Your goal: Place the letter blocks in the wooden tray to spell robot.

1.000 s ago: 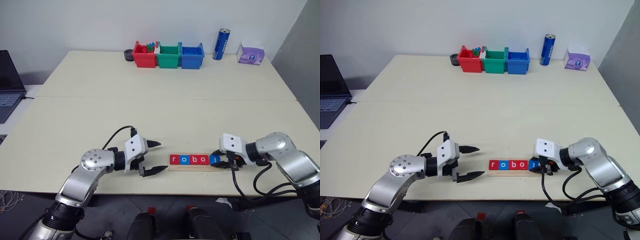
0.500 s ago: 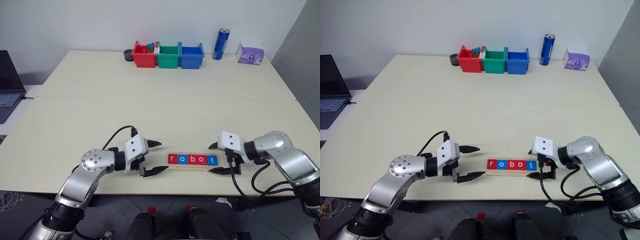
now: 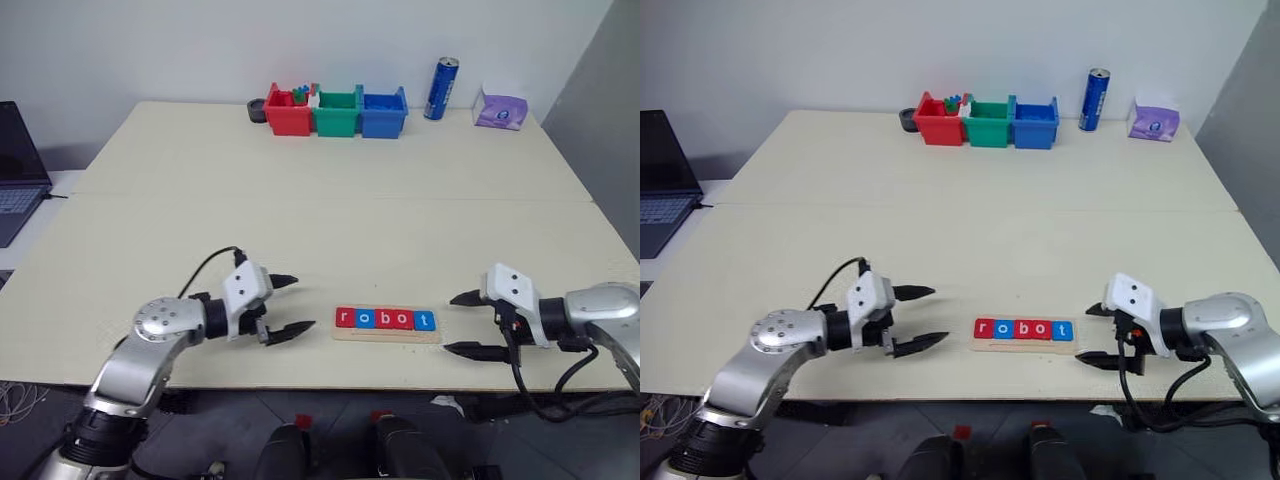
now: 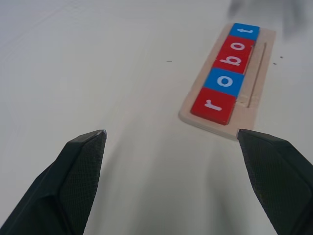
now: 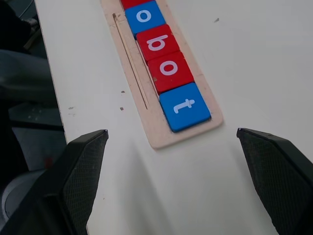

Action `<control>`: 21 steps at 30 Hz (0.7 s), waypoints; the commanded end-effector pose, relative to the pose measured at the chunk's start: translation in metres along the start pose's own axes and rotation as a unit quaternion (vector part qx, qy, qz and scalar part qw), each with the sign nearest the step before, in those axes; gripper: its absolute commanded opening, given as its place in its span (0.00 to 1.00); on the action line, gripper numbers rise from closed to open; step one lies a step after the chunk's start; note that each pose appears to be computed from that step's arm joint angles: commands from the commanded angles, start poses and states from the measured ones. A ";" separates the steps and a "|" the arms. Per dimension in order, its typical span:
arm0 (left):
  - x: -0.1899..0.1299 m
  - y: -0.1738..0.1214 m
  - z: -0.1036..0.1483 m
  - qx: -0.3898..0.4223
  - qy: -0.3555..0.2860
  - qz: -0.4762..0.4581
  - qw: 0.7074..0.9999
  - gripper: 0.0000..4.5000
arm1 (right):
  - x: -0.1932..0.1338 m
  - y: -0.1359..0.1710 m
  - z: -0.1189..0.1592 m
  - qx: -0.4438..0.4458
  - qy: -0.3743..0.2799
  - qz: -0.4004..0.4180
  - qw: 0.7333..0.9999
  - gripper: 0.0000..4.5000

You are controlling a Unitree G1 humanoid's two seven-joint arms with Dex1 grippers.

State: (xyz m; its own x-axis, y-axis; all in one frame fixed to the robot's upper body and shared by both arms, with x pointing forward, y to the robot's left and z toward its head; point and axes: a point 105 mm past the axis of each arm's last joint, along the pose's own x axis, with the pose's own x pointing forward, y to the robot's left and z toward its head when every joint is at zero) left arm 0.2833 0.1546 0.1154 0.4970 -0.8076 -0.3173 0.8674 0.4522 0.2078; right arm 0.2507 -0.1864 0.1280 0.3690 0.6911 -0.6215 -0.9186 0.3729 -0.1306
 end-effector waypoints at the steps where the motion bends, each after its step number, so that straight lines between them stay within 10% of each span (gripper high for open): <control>1: -0.019 0.020 0.008 -0.014 -0.009 0.036 0.999 1.00 | -0.019 -0.009 0.014 -0.028 -0.029 -0.026 0.999 1.00; 21: -0.030 0.013 0.017 0.026 0.017 -0.048 0.998 1.00 | -0.035 -0.005 0.010 -0.036 -0.021 0.019 0.999 1.00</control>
State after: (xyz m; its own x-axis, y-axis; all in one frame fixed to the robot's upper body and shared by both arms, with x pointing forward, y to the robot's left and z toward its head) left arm 0.2810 0.1833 0.1321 0.4420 -0.8175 -0.3693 0.8970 0.4017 0.1844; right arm 0.2423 -0.2057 0.1512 0.3313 0.7381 -0.5877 -0.9392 0.3177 -0.1304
